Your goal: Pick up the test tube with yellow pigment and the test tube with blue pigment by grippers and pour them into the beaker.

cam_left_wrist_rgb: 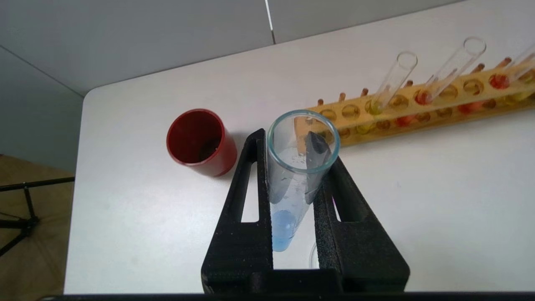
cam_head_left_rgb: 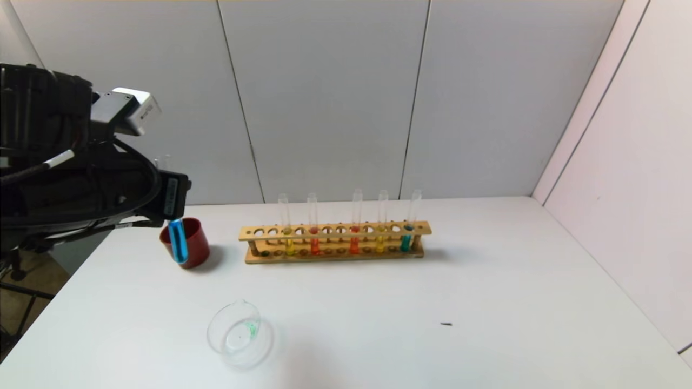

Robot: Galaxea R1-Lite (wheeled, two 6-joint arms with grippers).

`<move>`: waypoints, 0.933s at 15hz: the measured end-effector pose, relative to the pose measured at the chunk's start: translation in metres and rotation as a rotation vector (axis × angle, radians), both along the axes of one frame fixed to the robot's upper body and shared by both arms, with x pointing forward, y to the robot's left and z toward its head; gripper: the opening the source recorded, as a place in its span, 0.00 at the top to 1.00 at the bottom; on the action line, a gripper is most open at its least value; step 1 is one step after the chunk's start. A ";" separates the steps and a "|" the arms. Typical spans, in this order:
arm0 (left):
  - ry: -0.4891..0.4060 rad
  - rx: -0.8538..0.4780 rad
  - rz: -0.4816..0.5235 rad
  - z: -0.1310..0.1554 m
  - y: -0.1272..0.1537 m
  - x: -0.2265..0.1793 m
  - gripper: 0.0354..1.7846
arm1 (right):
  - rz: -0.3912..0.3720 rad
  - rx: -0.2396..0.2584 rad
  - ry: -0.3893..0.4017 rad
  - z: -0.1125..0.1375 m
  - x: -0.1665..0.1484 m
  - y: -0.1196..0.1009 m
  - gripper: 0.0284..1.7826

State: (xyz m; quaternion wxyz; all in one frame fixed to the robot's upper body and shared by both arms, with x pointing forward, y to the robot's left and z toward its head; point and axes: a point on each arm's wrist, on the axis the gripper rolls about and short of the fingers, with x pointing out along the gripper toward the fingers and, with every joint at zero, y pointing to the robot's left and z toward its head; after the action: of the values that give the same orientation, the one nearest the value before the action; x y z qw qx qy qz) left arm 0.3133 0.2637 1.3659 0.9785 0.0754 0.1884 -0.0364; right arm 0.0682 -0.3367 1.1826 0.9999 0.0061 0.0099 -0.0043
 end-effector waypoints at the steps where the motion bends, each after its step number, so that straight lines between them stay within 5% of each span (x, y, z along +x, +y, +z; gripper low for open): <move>1: 0.008 0.021 -0.008 -0.001 0.003 -0.009 0.83 | 0.000 0.000 0.000 0.000 0.000 0.000 0.05; 14: 0.226 0.399 -0.136 -0.059 0.022 -0.063 0.83 | 0.000 0.000 0.000 0.000 0.000 0.000 0.05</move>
State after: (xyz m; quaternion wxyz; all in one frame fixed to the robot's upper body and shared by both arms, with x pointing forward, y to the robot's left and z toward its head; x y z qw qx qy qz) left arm 0.2506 0.2862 1.3070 0.9123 0.2751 0.2946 -0.0723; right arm 0.0682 -0.3367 1.1826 0.9999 0.0061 0.0099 -0.0043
